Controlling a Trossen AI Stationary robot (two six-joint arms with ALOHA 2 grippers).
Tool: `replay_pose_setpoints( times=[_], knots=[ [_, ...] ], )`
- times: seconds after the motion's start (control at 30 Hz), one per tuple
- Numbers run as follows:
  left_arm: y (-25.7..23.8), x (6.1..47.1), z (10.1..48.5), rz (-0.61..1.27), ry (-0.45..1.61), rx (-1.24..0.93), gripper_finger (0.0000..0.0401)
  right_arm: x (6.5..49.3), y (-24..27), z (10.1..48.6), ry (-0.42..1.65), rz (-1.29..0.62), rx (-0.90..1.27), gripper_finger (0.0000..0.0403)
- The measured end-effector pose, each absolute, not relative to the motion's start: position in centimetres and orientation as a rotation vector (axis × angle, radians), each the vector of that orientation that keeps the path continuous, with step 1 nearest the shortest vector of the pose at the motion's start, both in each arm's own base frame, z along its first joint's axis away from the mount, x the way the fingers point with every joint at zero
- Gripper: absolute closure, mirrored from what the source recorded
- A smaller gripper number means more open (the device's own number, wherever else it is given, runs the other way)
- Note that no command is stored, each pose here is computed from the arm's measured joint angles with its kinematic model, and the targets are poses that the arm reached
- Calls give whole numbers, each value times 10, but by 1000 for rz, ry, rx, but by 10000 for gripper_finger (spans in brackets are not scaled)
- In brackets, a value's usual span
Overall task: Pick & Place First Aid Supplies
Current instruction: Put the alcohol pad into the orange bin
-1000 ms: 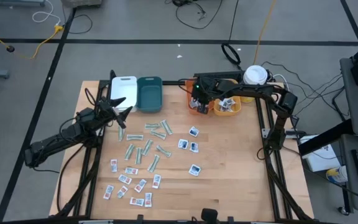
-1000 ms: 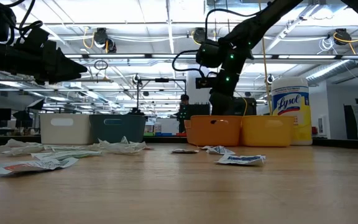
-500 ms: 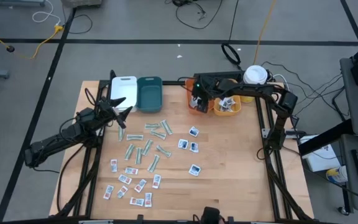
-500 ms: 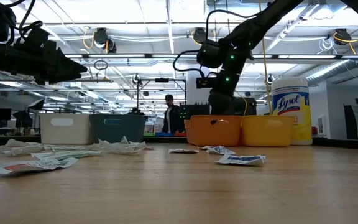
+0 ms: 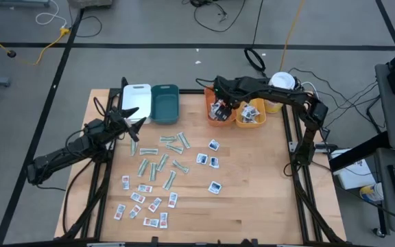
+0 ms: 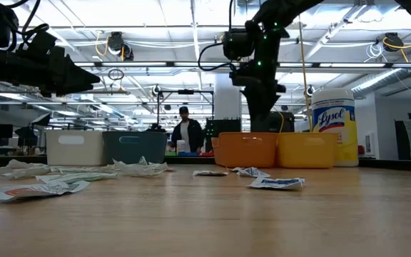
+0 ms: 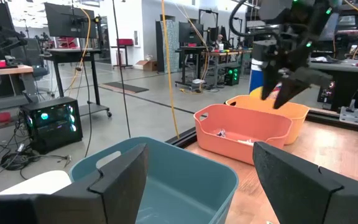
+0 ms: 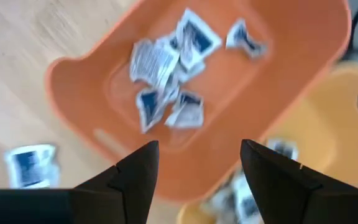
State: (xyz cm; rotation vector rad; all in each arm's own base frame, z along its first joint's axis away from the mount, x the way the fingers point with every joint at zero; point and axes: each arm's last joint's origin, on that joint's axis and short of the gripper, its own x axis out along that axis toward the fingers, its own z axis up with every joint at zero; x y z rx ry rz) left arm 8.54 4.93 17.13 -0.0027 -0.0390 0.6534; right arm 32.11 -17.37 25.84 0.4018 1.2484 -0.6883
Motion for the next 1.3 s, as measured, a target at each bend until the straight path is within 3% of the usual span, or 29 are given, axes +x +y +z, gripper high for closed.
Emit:
replay_pose_setpoints(
  times=[0.13, 0.3, 0.97, 1.3],
  knots=[
    [49, 85, 171, 653, -39, -3, 105, 322, -161, 265, 1247, -792, 560, 179],
    [49, 85, 171, 654, -39, -2, 105, 329, -143, 266, 1232, -751, 741, 179],
    [49, 85, 171, 653, -39, -2, 105, 363, -50, 266, 1195, -566, 649, 179],
    [49, 85, 171, 653, -39, -2, 105, 381, -46, 215, 1266, -534, 588, 179]
  ],
)
